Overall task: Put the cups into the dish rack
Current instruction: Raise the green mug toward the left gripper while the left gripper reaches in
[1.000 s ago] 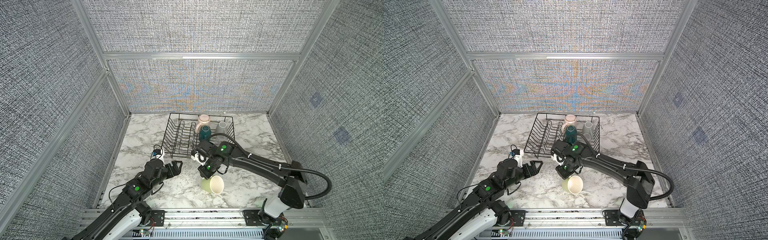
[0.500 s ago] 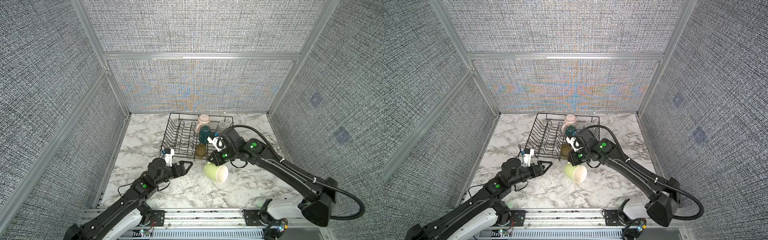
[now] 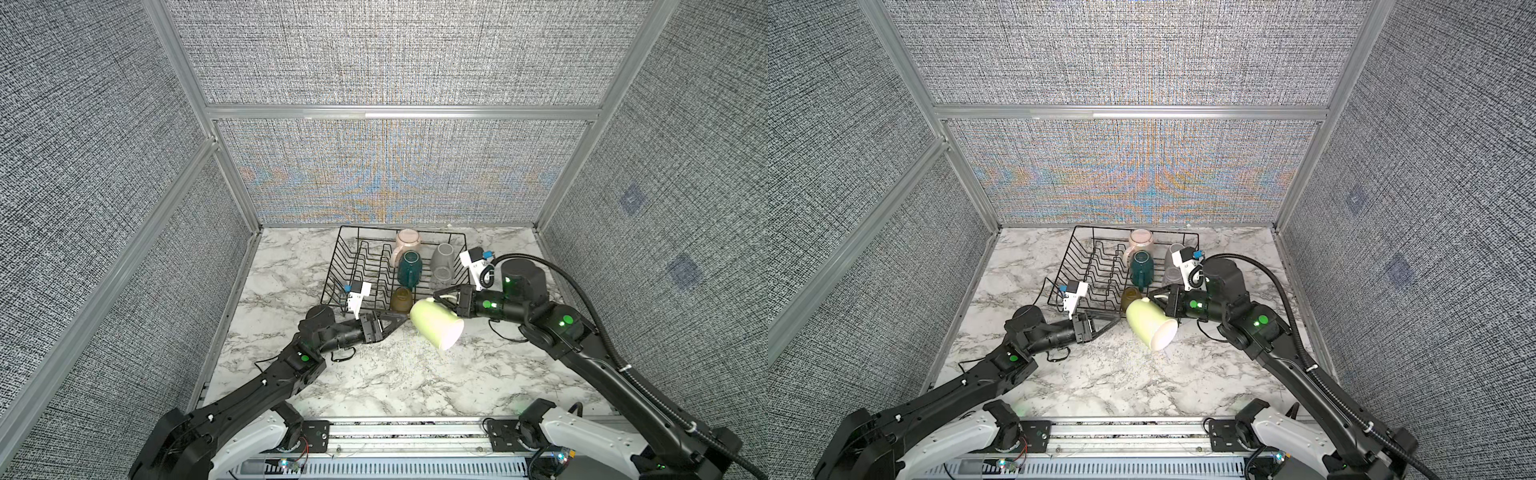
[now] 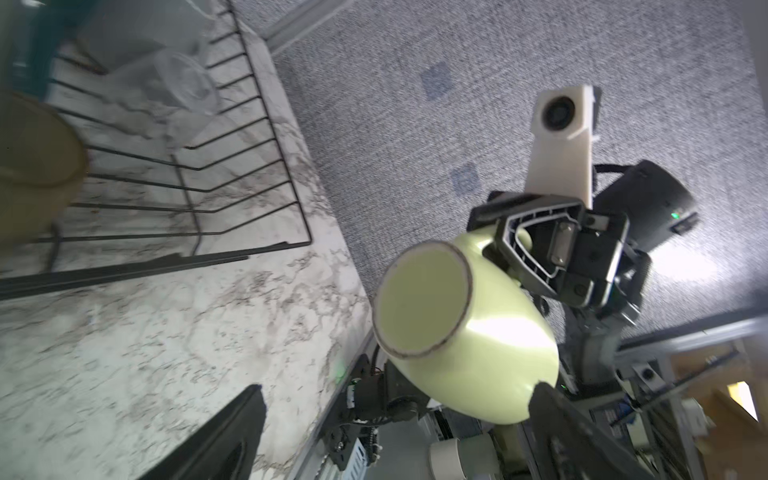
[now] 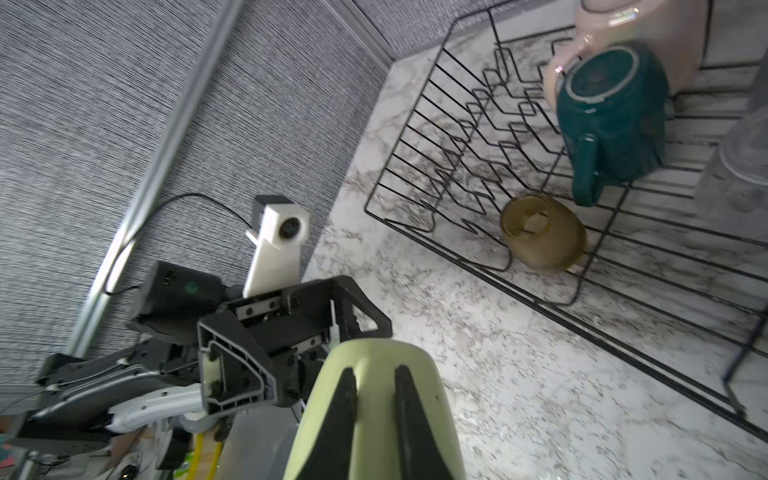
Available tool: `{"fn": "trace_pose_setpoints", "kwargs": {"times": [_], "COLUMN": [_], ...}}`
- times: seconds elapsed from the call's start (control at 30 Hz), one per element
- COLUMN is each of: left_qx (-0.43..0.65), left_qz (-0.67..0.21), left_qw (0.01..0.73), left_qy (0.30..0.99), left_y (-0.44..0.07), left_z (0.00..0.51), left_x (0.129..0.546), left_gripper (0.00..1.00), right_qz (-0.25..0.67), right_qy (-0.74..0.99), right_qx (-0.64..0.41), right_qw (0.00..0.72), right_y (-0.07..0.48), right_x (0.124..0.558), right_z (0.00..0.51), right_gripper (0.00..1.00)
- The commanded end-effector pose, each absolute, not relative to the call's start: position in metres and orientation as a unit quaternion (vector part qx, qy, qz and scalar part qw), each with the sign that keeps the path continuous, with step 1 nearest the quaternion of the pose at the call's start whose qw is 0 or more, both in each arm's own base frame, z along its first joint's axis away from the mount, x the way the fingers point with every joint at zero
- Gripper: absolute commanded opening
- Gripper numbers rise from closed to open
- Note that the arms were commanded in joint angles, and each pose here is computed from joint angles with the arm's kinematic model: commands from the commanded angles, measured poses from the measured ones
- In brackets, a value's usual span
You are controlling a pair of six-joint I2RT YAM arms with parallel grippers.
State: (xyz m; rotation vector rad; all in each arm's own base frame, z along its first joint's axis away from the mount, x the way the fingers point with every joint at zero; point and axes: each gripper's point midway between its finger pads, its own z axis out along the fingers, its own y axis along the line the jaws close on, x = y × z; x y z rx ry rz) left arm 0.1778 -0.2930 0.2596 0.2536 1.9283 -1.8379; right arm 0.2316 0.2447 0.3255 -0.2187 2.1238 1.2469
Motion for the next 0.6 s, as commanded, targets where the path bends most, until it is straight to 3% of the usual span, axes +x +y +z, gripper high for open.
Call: {"fn": "trace_pose_setpoints", "kwargs": {"times": [0.0, 0.13, 0.23, 0.57], "left_qx": [0.171, 0.191, 0.205, 0.235], "left_qz": [-0.712, -0.699, -0.721, -0.756], "left_qw": [0.238, 0.232, 0.233, 0.196], "left_qy": [0.638, 0.648, 0.619, 0.579], "left_y": [-0.304, -0.320, -0.325, -0.345], "left_z": [0.303, 0.308, 0.321, 0.336], "left_x": [0.153, 0.149, 0.143, 0.129], "left_gripper": [1.00, 1.00, 1.00, 0.99], "right_qz": [0.564, 0.598, 0.619, 0.670], "right_qy": [0.734, 0.702, 0.681, 0.641], "right_qx": [-0.118, -0.129, -0.136, -0.222], "right_qw": [0.360, 0.364, 0.366, 0.302], "right_y": [0.257, 0.258, 0.258, 0.276], "right_x": [0.222, 0.215, 0.212, 0.192], "right_z": [0.384, 0.400, 0.410, 0.410], "right_gripper": [0.00, 0.00, 0.00, 0.00]}}
